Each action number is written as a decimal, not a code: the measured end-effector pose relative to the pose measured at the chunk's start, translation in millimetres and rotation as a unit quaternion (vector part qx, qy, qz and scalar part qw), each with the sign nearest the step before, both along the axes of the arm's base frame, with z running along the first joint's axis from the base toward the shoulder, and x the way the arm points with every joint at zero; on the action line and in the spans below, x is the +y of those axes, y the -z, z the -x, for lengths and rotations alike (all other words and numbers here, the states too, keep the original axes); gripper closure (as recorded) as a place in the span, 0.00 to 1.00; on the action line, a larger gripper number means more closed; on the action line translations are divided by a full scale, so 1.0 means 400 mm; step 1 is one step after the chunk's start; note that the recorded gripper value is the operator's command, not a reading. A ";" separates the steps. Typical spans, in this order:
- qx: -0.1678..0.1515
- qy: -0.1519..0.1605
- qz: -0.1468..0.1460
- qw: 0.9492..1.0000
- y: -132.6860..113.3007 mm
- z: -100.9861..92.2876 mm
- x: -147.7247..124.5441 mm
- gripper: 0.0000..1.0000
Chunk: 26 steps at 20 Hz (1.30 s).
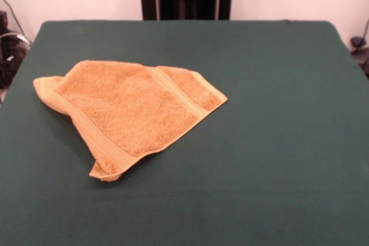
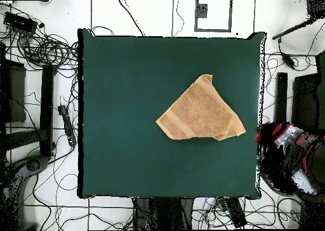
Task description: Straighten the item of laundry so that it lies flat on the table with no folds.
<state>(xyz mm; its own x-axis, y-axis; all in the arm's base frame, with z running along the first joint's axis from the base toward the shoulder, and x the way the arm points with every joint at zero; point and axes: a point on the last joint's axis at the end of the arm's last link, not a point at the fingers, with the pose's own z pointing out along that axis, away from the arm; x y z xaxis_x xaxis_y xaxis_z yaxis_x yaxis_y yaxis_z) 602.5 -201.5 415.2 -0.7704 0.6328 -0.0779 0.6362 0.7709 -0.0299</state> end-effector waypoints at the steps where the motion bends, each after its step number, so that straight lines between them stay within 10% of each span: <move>1: 0.000 0.001 0.000 1.000 0.005 -0.001 -0.005 0.00; 26: 0.015 -0.001 -0.017 1.000 0.418 -0.021 -0.132 0.00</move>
<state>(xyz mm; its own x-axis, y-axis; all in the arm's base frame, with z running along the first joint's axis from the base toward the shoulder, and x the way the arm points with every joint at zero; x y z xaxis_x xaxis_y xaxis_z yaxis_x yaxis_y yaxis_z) 610.9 -254.1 248.1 -0.7738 0.6325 -0.0334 0.6333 0.7736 -0.0226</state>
